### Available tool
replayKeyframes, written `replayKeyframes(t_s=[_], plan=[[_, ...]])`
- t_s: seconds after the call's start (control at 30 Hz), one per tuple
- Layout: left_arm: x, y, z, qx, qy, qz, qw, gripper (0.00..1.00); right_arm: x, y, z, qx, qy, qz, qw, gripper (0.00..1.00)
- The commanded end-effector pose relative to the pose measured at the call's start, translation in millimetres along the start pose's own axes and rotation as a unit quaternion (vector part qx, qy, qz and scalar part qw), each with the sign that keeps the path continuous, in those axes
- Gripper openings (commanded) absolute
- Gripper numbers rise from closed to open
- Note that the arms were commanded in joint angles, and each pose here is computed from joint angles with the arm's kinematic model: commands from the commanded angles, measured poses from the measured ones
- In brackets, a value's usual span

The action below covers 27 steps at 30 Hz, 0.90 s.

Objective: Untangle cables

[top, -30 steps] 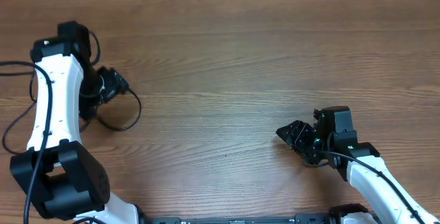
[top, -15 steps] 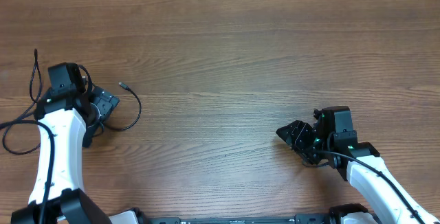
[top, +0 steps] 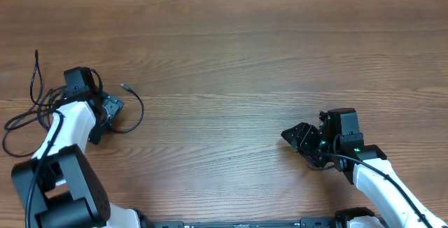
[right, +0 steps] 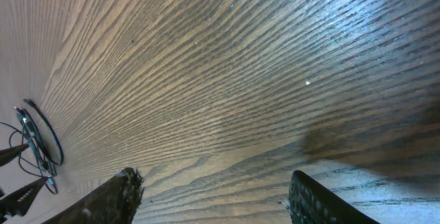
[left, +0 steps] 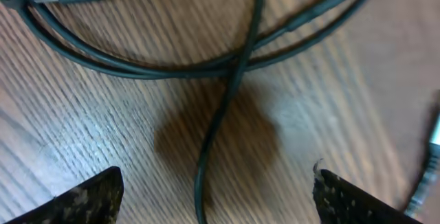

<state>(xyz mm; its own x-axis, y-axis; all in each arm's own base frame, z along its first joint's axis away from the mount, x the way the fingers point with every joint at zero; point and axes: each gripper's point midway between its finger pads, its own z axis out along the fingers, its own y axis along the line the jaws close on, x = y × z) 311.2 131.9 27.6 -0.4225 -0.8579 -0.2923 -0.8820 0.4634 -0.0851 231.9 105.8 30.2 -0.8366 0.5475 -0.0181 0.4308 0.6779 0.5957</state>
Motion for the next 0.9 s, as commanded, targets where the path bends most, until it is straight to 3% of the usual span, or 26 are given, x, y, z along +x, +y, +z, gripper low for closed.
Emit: replayKeyframes(t_s=[0.0,0.17,0.33,0.43,0.67,0.87], plan=[[7.6,14.1,20.3,-0.042,0.011,0.003,0.999,0.88,-1.7,1.5,-0.8,-0.004,-0.003,-0.003,1.000,0.67],[14.6,19.7,30.9,-0.059,0.026,0.008,0.998,0.79,-1.7,1.5,-0.8,-0.004,-0.003,-0.003,1.000,0.67],[18.0,22.5,32.3,-0.065,0.033,0.009,0.997,0.38,-1.7,1.5,-0.8,-0.004,-0.003,-0.003,1.000,0.67],[20.2,23.6,31.8,-0.067,0.038,0.010,0.997,0.06,-1.8,1.6,-0.9,-0.004,-0.003,-0.003,1.000,0.67],[2.7,-3.2,3.1,-0.019,0.038,0.022,0.999,0.04,-1.7,1.6,-0.8,-0.004,-0.003,-0.003,1.000,0.67],[-63.3,-37.6,-78.2,0.049,-0.071,0.050,0.995,0.04,-1.6,1.5,-0.9,-0.004,-0.002,-0.002,1.000,0.67]])
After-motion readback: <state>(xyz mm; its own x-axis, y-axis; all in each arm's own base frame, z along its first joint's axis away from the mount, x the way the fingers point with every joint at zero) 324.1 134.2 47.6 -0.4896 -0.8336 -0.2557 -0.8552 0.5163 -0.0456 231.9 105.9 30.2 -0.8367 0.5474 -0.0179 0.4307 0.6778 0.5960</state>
